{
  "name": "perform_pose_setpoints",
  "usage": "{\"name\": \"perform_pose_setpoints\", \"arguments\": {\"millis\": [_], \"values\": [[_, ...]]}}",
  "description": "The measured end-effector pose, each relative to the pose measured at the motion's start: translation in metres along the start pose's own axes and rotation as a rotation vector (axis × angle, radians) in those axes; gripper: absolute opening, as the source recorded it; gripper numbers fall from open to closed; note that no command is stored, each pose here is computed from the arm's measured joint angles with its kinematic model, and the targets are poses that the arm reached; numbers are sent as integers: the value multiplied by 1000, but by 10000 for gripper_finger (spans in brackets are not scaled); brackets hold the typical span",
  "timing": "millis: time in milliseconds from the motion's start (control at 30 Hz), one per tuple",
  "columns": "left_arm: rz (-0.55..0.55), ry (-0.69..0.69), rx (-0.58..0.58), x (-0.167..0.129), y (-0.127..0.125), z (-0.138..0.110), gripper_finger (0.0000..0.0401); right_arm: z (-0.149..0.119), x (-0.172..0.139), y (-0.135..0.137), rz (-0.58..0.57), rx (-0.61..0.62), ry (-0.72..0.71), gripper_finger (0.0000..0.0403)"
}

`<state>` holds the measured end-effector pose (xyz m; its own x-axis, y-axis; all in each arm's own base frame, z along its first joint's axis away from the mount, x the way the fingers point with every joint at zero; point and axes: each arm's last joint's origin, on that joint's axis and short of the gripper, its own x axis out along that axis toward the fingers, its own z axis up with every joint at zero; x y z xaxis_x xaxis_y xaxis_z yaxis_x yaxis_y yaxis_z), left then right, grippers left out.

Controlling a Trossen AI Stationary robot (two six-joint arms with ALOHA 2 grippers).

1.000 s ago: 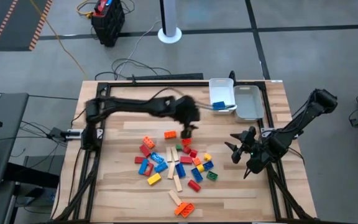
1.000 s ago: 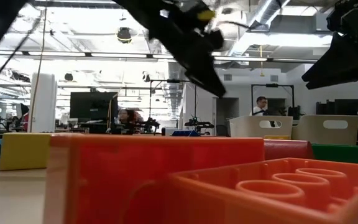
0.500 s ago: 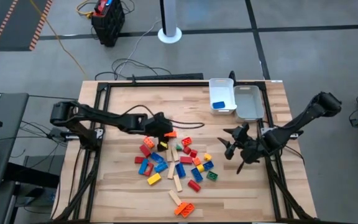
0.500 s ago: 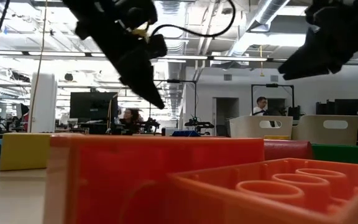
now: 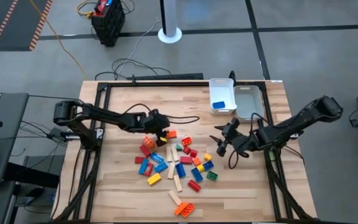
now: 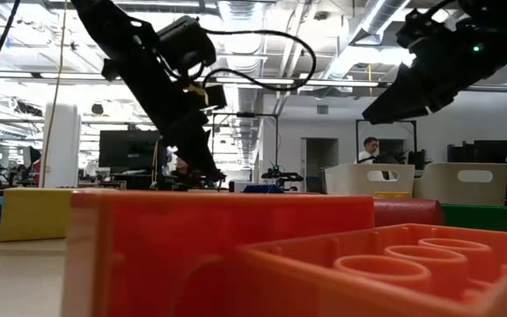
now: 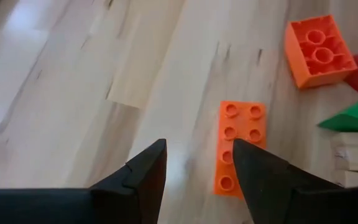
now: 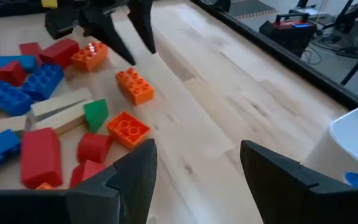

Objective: Sort blocks by size
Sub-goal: Put the large orange game piece into the white bin

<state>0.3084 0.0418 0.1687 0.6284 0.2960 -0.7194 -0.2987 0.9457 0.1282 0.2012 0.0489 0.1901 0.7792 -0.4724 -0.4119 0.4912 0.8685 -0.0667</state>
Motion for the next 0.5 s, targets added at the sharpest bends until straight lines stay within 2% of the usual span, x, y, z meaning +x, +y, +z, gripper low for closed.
{"name": "perform_pose_setpoints", "arguments": {"millis": [133,300,500], "values": [[-49,-6,-2,1,3,1,202,1,-2,-1,5,-16,-2,259],[-45,-16,18,4,7,2,237,2,-2,-2,0,-27,-5,259],[-172,-33,12,12,5,2,260,2,-2,-2,0,-34,-8,259]]}}
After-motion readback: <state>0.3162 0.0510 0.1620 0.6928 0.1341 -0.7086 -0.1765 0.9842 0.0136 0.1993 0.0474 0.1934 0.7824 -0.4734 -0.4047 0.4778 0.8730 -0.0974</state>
